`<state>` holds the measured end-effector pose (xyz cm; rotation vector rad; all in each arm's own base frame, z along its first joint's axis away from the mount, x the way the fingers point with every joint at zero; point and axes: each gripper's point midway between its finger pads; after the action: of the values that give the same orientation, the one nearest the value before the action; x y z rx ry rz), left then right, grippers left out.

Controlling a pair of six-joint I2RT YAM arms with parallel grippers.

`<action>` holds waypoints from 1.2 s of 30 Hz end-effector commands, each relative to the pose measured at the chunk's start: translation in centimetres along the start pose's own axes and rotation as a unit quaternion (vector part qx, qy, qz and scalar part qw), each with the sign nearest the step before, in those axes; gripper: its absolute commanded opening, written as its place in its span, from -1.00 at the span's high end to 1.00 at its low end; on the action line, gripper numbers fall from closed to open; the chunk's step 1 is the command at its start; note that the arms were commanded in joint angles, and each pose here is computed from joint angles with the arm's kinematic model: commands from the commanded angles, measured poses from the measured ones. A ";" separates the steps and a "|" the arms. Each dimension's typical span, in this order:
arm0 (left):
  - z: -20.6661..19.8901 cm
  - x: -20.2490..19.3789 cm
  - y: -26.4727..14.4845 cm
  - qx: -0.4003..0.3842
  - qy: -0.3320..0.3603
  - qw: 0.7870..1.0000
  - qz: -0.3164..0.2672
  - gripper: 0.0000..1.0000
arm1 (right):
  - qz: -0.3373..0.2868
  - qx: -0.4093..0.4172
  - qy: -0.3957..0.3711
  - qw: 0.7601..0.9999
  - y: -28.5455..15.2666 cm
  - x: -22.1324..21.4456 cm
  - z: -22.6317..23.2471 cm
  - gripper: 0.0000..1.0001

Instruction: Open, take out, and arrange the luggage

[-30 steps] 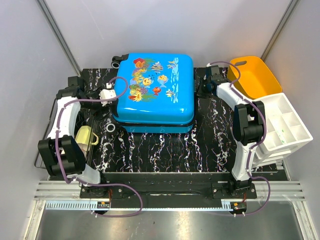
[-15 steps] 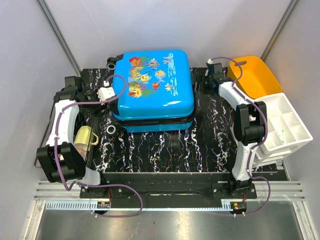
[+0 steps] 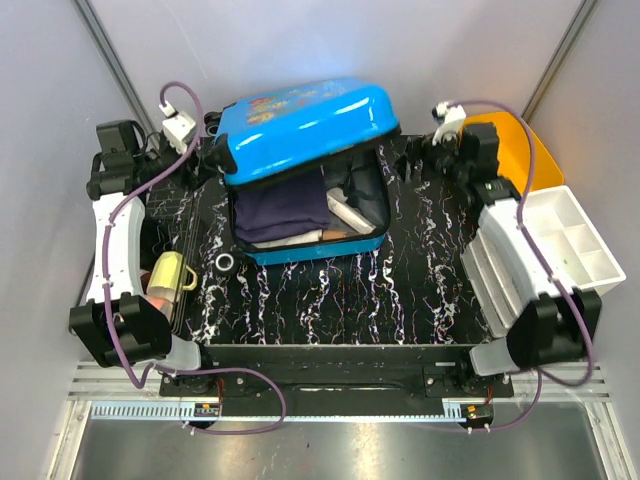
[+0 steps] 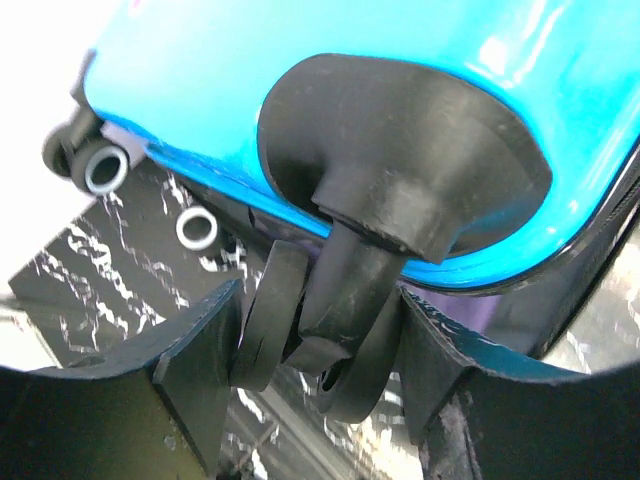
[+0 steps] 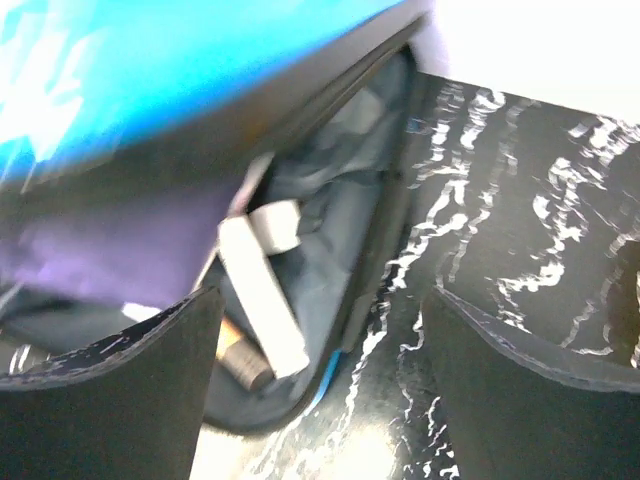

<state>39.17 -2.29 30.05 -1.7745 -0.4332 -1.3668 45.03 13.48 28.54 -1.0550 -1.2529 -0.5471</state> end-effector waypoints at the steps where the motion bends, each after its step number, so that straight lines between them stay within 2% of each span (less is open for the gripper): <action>1: 0.3 8.9 -2.3 0.016 -0.080 0.988 -0.133 1.00 | -0.085 0.155 -0.104 0.979 -3.0 -1.2 7.3 -0.68; 2: 0.8 9.2 -2.0 0.017 -0.091 0.986 -0.138 1.00 | -0.114 0.158 -0.143 0.970 -3.5 -0.9 8.0 -0.65; 7: 1.8 10.4 -1.6 0.017 -0.108 0.982 -0.154 1.00 | -0.173 0.167 -0.254 0.937 -2.0 1.7 11.4 -0.61; 13: 2.0 10.8 -1.4 0.013 -0.128 0.979 -0.161 0.98 | -0.238 0.129 -0.309 0.912 2.2 8.4 11.6 -0.62; 14: 2.2 10.7 -1.4 0.019 -0.136 0.977 -0.161 0.84 | -0.254 0.122 -0.318 0.905 3.1 9.7 11.7 -0.64; 16: 2.2 10.7 -1.6 0.023 -0.151 0.975 -0.161 0.42 | -0.273 0.108 -0.336 0.895 4.1 11.4 11.7 -0.64; 17: 2.0 10.8 -1.8 0.024 -0.165 0.973 -0.162 0.03 | -0.285 0.087 -0.339 0.892 5.1 13.0 11.1 -0.64; 19: 1.7 10.9 -2.5 0.027 -0.184 0.969 -0.164 -0.30 | -0.286 0.072 -0.337 0.894 7.2 13.7 10.6 -0.65; 20: 1.4 11.0 -2.8 0.025 -0.198 0.966 -0.164 -0.45 | -0.309 0.059 -0.340 0.886 6.9 16.1 10.4 -0.65; 22: 0.3 11.2 -4.0 0.028 -0.201 0.965 -0.165 -0.55 | -0.310 0.048 -0.341 0.886 8.8 16.3 9.8 -0.67; 24: -1.1 11.3 -5.1 0.027 -0.176 0.970 -0.164 -0.73 | -0.344 0.024 -0.345 0.873 8.7 19.2 9.5 -0.69; 25: -3.2 11.6 -6.4 0.014 -0.151 0.974 -0.166 -0.79 | -0.339 0.014 -0.341 0.877 10.1 18.9 9.1 -0.71; 27: -5.2 10.5 -6.8 -0.002 -0.101 0.983 -0.151 -0.87 | -0.362 -0.004 -0.340 0.868 10.0 21.2 8.6 -0.74; 28: -6.7 9.0 -6.9 -0.014 -0.098 0.987 -0.127 -0.87 | -0.357 -0.008 -0.338 0.871 11.2 20.8 8.4 -0.76; 29: -7.7 7.7 -6.8 -0.017 -0.048 0.993 -0.109 -0.86 | -0.370 -0.019 -0.338 0.865 10.8 22.1 8.1 -0.78; 30: -9.5 6.6 -6.0 -0.038 -0.029 0.995 -0.088 -0.86 | -0.373 -0.022 -0.338 0.864 11.1 22.4 8.0 -0.79; 32: -11.0 2.0 -4.3 -0.059 -0.013 0.998 -0.023 -0.83 | -0.378 -0.031 -0.336 0.862 12.0 23.1 7.7 -0.82; 33: -13.0 1.0 -3.5 -0.084 0.002 0.996 -0.008 -0.83 | -0.380 -0.035 -0.336 0.861 12.2 23.3 7.6 -0.83; 34: -13.2 -0.3 -2.8 -0.089 0.006 0.996 0.007 -0.84 | -0.371 -0.036 -0.334 0.866 13.6 22.5 7.3 -0.84; 36: -14.9 -3.3 -0.6 -0.118 0.033 0.991 0.048 -0.84 | -0.380 -0.047 -0.335 0.861 13.5 24.0 7.0 -0.87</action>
<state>28.68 -11.26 37.24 -1.9215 -0.4718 -1.5307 57.87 32.52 40.91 -0.7476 -2.2802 -0.6748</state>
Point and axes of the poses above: each gripper's point midway between its finger pads, its own y axis out along the fingers, its own z axis along the line the jaws close on, x = y × z, and after that the axes turned 15 degrees about -y, right-handed
